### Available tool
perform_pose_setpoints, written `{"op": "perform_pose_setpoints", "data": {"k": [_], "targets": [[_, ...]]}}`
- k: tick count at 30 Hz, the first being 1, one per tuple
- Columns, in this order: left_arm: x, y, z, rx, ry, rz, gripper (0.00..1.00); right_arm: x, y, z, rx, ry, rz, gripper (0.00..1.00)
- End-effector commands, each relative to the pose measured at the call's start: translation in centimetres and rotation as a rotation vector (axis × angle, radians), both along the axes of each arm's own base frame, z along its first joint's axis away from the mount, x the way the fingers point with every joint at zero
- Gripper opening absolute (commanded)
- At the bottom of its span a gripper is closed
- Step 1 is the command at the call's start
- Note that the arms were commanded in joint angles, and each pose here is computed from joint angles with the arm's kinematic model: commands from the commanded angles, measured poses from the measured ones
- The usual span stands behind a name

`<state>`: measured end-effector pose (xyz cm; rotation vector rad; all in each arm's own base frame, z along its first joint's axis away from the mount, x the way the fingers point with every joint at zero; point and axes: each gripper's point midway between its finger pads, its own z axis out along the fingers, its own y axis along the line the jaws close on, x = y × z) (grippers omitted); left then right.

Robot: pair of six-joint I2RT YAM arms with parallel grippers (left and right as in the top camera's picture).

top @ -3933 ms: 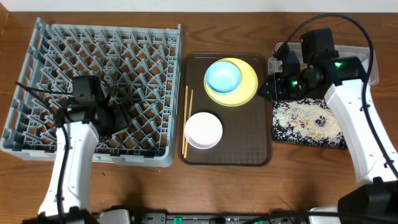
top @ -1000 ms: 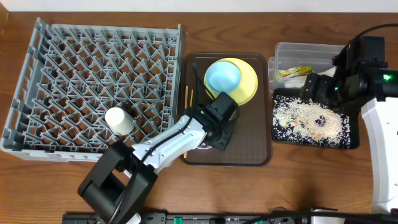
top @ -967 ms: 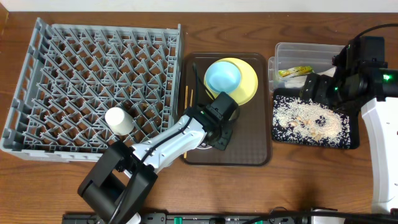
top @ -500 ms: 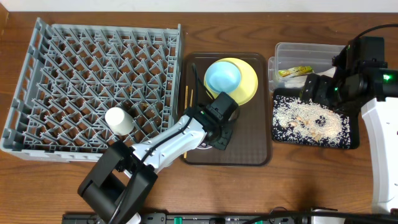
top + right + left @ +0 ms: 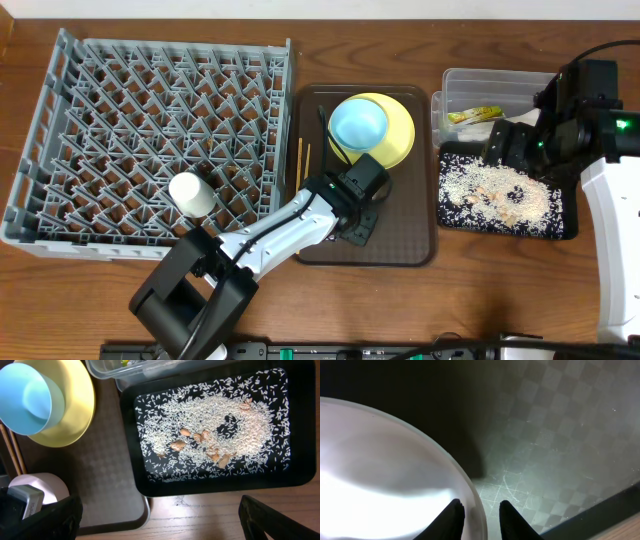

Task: Sort waste into correct bins and load items into the dishwasher
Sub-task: 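Reach the left gripper to the white bowl on the tray and grasp it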

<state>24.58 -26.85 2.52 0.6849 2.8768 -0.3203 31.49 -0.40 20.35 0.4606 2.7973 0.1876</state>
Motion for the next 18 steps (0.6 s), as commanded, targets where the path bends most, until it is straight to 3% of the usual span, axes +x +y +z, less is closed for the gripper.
{"op": "perform_pose_setpoints", "data": {"k": [1,4,8,13,18], "targets": [[0.0,0.4,-0.7,0.028,0.0,0.004,0.28,0.0,-0.3,0.1,-0.002,-0.001,-0.017,0.97],[0.0,0.4,-0.7,0.028,0.0,0.004,0.23,-0.1,-0.3,0.1,-0.002,0.001,-0.017,0.97],[0.0,0.4,-0.7,0.026,0.0,0.008,0.08,-0.2,-0.3,0.0,-0.002,0.007,-0.018,0.97],[0.4,-0.1,0.6,-0.001,-0.023,0.015,0.08,-0.2,-0.3,0.0,-0.001,0.007,-0.017,0.97],[1.6,-1.2,5.3,-0.084,-0.105,0.016,0.07,-0.2,-0.3,0.0,-0.002,0.007,-0.018,0.97]]}}
